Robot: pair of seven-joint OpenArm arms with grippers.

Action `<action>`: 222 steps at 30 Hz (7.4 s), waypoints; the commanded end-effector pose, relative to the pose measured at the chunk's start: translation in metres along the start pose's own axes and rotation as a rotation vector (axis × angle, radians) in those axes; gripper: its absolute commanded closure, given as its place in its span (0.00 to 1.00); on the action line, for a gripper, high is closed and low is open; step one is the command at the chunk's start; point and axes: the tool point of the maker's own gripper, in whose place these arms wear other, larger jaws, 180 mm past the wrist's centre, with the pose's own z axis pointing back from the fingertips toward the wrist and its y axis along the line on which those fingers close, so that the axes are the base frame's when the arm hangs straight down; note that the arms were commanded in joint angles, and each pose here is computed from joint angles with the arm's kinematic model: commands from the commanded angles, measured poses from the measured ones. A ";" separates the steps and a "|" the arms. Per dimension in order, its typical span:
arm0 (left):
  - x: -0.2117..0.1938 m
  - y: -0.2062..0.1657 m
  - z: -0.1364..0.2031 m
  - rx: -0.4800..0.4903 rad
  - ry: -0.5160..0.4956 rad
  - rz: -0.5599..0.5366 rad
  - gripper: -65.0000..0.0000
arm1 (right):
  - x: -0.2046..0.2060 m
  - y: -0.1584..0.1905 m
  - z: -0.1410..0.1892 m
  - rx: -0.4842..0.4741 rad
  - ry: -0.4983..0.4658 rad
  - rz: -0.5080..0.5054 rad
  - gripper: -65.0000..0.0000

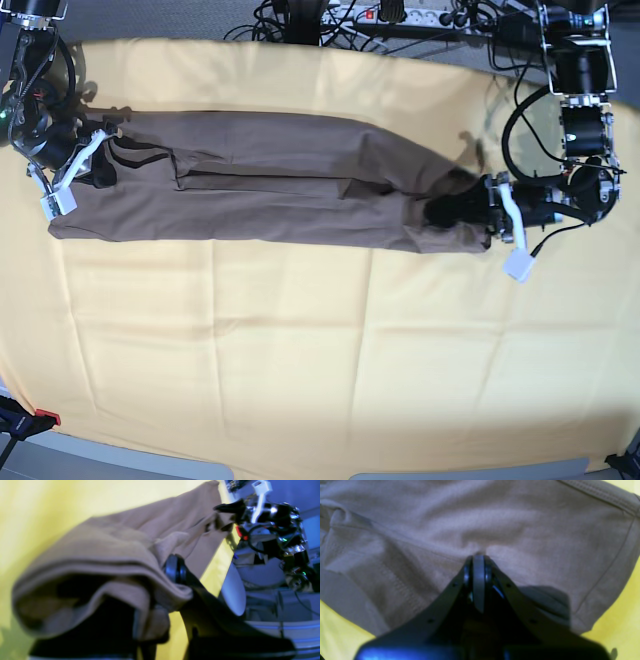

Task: Fold the T-shirt properly
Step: 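Lift the strip end with the left gripper and fold it toward the right gripper, then press the folded end down with the left gripper and release, then grasp the other strip end with the right gripper and lift it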

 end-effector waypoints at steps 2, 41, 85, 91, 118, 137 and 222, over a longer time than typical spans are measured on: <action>0.009 -0.017 -0.005 -0.044 -0.034 -0.052 1.00 | 0.004 -0.006 0.004 -0.015 0.000 0.015 1.00; -0.020 -0.149 -0.170 -0.441 -0.073 -0.108 0.40 | 0.004 -0.005 0.004 -0.010 0.001 0.012 0.85; -0.026 -0.098 -0.191 -0.126 -0.050 -0.135 0.40 | 0.003 -0.002 0.004 0.003 0.006 0.002 0.82; -0.008 -0.152 -0.174 -0.433 -0.166 -0.084 0.40 | 0.006 0.000 0.004 0.018 -0.012 -0.008 0.82; 0.030 -0.067 -0.127 -0.096 -0.317 -0.113 1.00 | 0.002 0.000 0.004 0.019 0.012 -0.008 0.83; -0.070 -0.178 -0.196 -0.470 0.134 -0.212 1.00 | 0.002 0.000 0.004 0.019 0.012 -0.008 0.83; -0.023 -0.063 -0.126 -0.111 0.000 -0.241 1.00 | 0.126 0.048 0.125 0.145 -0.467 0.073 1.00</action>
